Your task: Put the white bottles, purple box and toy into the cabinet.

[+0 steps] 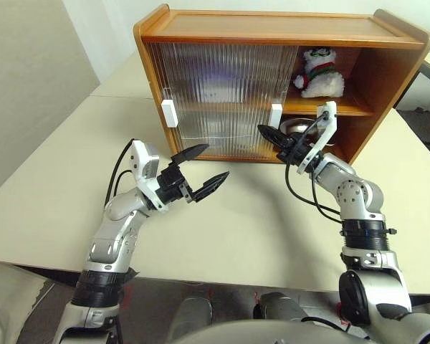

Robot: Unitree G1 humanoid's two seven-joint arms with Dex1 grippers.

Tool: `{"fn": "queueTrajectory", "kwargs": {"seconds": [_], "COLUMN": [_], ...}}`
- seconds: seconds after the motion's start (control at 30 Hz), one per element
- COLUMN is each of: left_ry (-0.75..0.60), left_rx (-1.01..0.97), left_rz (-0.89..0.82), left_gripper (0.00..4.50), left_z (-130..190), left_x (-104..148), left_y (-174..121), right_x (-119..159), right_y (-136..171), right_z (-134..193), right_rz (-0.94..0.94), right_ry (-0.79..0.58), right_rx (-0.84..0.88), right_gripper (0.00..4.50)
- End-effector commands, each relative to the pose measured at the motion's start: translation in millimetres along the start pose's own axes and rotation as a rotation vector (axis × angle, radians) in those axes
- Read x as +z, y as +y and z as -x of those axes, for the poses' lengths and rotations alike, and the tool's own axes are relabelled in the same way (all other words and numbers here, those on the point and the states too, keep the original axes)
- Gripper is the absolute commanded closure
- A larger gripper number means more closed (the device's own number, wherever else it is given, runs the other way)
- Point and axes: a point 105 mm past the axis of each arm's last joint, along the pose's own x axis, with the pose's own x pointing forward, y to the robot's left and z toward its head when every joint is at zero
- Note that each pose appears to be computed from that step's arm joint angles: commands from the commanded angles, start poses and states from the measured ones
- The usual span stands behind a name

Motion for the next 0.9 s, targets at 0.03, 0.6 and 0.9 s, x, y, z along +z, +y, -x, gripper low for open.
{"fn": "queueTrajectory", "kwargs": {"seconds": [0.03,0.6,0.9], "left_ry": [0.005,-0.01,-0.014], "left_rx": [-0.01,-0.023,-0.032], "left_rz": [0.003,0.008,0.011], "left_gripper": [0.0,0.0,0.0], "left_z": [-1,-7,-9], "left_x": [-3,-3,-3], "left_y": [-5,-6,-6], "right_x": [13,22,36], "right_y": [-5,-20,-38], "right_z": [-5,3,12], "right_rz": [0.028,0.062,0.16], "right_ry": [-0.069,-0.141,-0.17], "right_rx": [-0.052,-0.179,-0.29], "right_gripper": [4.45,4.45,4.45]}}
